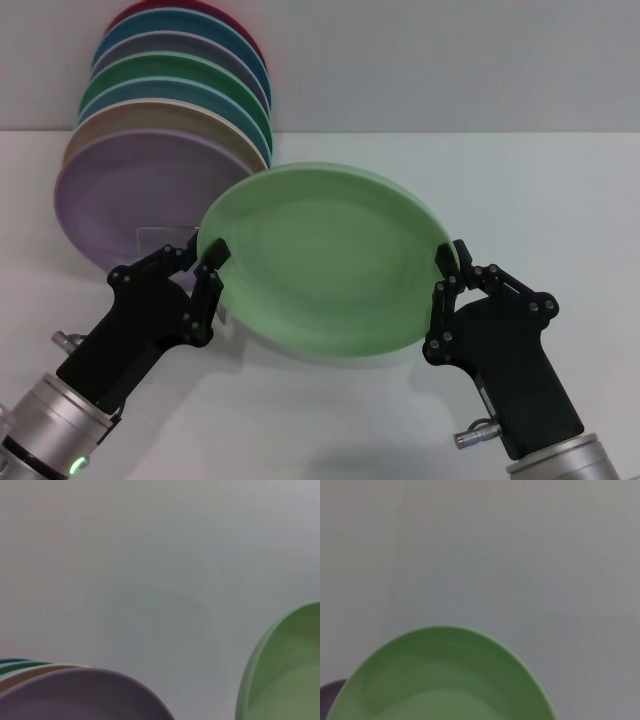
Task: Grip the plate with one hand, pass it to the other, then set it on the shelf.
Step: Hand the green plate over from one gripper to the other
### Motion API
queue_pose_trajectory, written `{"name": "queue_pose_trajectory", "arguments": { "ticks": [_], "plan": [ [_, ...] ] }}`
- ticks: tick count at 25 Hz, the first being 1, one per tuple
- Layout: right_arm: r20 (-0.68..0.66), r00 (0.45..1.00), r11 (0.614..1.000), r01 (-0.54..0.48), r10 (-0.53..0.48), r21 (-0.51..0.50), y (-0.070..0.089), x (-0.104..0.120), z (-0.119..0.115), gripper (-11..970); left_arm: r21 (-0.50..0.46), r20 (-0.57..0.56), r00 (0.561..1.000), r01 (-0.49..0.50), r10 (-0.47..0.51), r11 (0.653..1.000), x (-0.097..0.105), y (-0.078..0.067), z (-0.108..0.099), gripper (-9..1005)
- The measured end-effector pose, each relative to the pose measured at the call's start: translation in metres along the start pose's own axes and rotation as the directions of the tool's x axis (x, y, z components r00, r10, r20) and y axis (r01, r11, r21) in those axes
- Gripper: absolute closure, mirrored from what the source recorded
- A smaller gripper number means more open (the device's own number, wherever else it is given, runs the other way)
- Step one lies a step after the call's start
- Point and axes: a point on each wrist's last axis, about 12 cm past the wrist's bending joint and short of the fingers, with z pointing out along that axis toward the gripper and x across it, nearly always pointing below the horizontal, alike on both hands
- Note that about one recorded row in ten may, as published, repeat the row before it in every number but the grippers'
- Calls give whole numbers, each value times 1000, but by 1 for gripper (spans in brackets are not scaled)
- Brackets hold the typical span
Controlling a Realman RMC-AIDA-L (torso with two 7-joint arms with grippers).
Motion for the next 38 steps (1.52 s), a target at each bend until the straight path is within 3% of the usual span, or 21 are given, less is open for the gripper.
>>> {"name": "queue_pose_trajectory", "arguments": {
  "ticks": [9,20,36,38],
  "plan": [
    [2,1000,1000,2,-2,-4,0,0,0,932,-30,22,1000,11,-11,999,-3,4,1,923],
    [16,1000,1000,12,-11,-23,1,0,-2,934,-40,21,1000,16,-15,999,-3,5,-1,972],
    [19,1000,1000,12,-12,-1,-2,-1,-2,933,-16,3,1000,15,-15,1000,-1,2,-2,865],
    [20,1000,1000,12,-12,2,-2,-1,-2,933,-18,0,1000,17,-17,1000,0,2,-4,716]
  ]
}}
